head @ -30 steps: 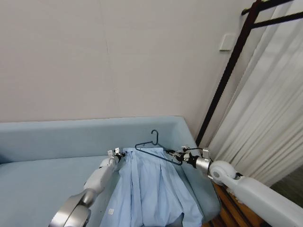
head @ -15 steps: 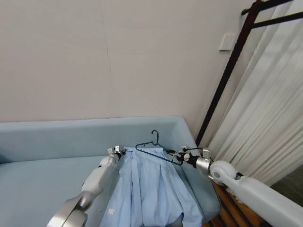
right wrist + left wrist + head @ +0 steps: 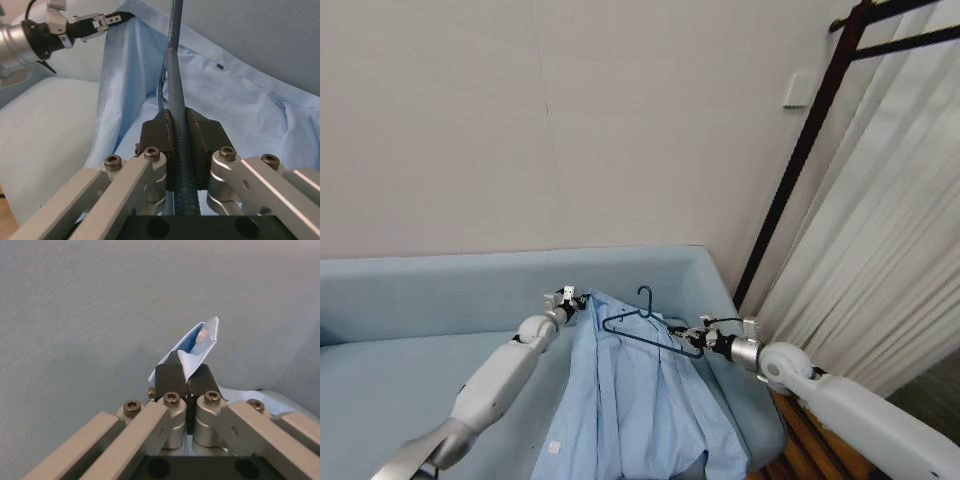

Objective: Pick up the clothes from the sofa and hang them on the clothes hanger.

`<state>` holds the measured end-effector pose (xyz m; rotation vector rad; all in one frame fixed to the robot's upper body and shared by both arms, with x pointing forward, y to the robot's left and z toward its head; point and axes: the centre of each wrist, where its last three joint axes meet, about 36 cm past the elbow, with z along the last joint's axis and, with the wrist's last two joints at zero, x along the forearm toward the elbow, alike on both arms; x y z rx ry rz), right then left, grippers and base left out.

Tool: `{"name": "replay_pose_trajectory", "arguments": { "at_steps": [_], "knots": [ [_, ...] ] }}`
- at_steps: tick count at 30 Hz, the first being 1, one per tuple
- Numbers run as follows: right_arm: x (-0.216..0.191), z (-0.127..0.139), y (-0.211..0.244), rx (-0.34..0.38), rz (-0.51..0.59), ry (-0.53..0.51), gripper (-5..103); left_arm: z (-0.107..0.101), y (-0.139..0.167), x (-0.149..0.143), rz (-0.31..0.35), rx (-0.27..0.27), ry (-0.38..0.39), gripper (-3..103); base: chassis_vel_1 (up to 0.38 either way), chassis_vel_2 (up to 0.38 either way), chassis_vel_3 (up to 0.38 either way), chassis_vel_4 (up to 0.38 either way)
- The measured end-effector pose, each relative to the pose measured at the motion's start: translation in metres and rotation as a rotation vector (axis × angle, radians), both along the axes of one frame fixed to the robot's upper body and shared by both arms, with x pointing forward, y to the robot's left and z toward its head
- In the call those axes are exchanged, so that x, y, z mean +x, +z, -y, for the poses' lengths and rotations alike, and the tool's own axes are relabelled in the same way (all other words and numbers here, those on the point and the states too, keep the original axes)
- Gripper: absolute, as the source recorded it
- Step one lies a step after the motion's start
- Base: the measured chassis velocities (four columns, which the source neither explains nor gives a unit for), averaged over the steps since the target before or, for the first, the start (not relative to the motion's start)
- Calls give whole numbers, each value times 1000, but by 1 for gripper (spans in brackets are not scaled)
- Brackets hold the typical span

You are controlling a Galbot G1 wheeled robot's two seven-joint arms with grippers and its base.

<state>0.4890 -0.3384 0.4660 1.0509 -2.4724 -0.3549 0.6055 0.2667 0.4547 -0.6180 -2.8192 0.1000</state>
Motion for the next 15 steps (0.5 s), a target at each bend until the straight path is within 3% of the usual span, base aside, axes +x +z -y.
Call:
{"name": "replay_pose_trajectory", "arguments": {
  "at_steps": [15],
  "knots": [
    [21, -67, -33, 102, -117, 10, 9, 18, 45, -41, 63, 14, -78, 0, 0, 0, 0, 0]
  ]
}}
